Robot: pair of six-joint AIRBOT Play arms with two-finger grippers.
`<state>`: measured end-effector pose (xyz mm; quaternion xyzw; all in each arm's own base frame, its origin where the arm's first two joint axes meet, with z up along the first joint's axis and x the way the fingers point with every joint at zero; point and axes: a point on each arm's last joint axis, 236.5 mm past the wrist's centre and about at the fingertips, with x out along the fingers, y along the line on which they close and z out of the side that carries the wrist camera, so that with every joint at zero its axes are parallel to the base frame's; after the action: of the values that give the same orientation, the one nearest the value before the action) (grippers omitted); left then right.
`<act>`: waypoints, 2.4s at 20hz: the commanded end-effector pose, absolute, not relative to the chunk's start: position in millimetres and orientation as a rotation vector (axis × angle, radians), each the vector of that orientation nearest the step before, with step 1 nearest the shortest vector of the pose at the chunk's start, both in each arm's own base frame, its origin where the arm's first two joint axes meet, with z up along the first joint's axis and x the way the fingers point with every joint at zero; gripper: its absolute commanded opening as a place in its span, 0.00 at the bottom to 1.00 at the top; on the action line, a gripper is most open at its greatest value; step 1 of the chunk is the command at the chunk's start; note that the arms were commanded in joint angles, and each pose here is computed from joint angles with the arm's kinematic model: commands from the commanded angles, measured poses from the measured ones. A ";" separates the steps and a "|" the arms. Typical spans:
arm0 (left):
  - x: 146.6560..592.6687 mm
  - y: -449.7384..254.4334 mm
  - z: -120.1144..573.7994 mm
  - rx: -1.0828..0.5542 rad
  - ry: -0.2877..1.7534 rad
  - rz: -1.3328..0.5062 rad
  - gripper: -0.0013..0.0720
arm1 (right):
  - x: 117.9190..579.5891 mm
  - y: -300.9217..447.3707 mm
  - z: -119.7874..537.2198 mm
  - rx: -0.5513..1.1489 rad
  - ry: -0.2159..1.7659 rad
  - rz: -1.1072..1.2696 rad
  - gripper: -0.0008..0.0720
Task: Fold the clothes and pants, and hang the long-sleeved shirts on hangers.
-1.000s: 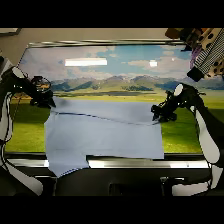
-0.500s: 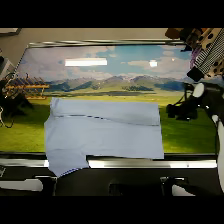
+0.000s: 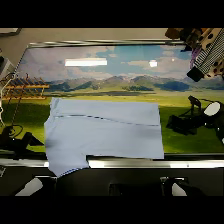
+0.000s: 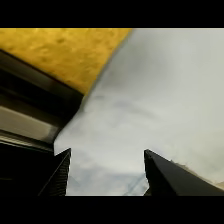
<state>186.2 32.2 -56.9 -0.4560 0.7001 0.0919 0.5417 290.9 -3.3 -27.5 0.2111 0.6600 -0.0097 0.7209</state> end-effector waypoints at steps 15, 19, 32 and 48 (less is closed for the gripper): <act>123.9 -8.1 -85.2 -1.114 1.802 0.254 0.75 | 302.4 7.7 -23.2 0.516 1.396 0.022 0.58; 114.0 -20.6 -93.6 -1.146 1.826 0.243 0.75 | 303.1 7.5 -23.1 0.517 1.393 0.021 0.58; 122.2 -30.6 -88.9 -1.169 1.796 0.157 0.15 | 300.8 10.0 -22.4 0.535 1.404 0.020 0.58; 156.7 -8.9 -71.7 -1.128 1.684 0.150 0.04 | 207.5 -5.6 -98.4 0.745 1.770 -0.005 0.75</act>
<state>147.2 -14.1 -77.0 -0.4724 0.7135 0.0634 0.5135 229.1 -12.7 -79.5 0.3209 0.7368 -0.0152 0.5949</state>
